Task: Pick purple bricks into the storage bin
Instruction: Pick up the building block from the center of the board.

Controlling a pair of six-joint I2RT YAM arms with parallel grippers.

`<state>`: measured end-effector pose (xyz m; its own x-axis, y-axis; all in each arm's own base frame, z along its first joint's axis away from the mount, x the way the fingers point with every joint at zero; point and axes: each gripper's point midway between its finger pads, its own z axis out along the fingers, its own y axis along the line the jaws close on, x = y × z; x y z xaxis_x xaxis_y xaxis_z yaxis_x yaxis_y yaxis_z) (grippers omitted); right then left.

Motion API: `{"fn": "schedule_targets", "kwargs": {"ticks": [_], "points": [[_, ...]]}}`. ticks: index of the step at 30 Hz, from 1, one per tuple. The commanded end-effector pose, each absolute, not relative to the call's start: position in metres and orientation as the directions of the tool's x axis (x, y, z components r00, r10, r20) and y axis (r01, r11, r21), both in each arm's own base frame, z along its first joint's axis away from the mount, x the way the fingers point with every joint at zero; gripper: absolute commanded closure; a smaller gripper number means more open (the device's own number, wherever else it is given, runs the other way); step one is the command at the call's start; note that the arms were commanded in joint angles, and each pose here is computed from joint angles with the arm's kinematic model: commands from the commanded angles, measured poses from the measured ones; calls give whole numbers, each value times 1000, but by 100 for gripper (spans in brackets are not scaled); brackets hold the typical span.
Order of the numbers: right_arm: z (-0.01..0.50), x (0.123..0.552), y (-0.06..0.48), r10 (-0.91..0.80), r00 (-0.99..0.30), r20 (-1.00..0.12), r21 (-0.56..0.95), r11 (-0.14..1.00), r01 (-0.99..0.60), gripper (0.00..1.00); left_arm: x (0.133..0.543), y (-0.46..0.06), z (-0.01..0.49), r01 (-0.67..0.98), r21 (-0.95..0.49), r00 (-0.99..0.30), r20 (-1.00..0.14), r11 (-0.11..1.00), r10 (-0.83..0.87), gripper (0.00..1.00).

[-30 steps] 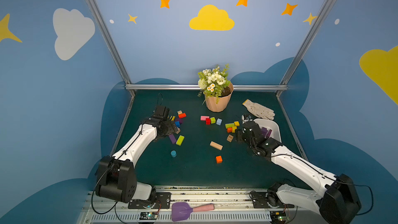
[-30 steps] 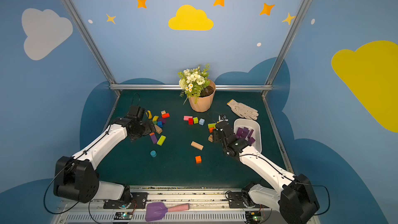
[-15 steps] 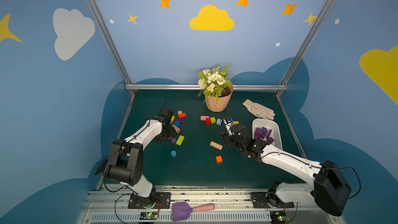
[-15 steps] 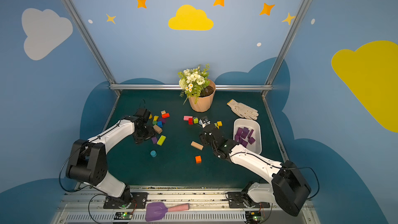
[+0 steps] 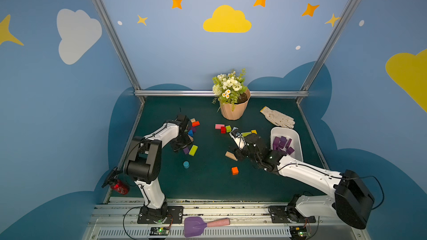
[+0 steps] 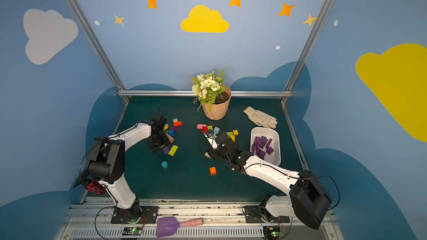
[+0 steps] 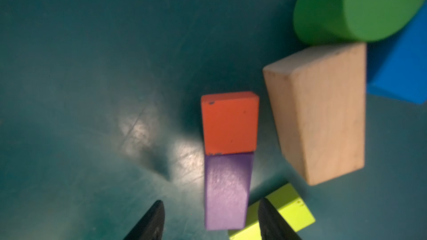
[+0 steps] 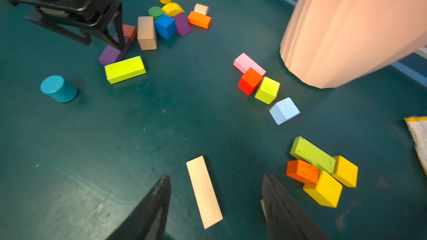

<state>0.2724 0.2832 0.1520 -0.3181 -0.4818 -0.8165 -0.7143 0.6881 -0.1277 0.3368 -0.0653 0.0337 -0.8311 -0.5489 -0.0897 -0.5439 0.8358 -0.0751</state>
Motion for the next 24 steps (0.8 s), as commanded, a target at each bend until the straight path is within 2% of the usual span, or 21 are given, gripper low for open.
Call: {"fn": "schedule_targets", "kwargs": {"ticks": [1, 11, 19, 24], "points": [[156, 270, 295, -503, -267, -822, -146, 639, -755, 35, 339, -64, 35, -570, -53, -815, -94, 820, -572, 35], [149, 268, 296, -506, -269, -819, -141, 633, -761, 35, 343, -56, 27, -572, 2, -815, -110, 820, -569, 36], [150, 269, 295, -498, -276, -822, -135, 641, -755, 35, 347, -59, 19, -578, -16, -811, -104, 816, -576, 40], [151, 269, 294, -496, -279, -822, -134, 646, -751, 35, 346, -63, 14, -584, -32, -806, -88, 811, -585, 57]]}}
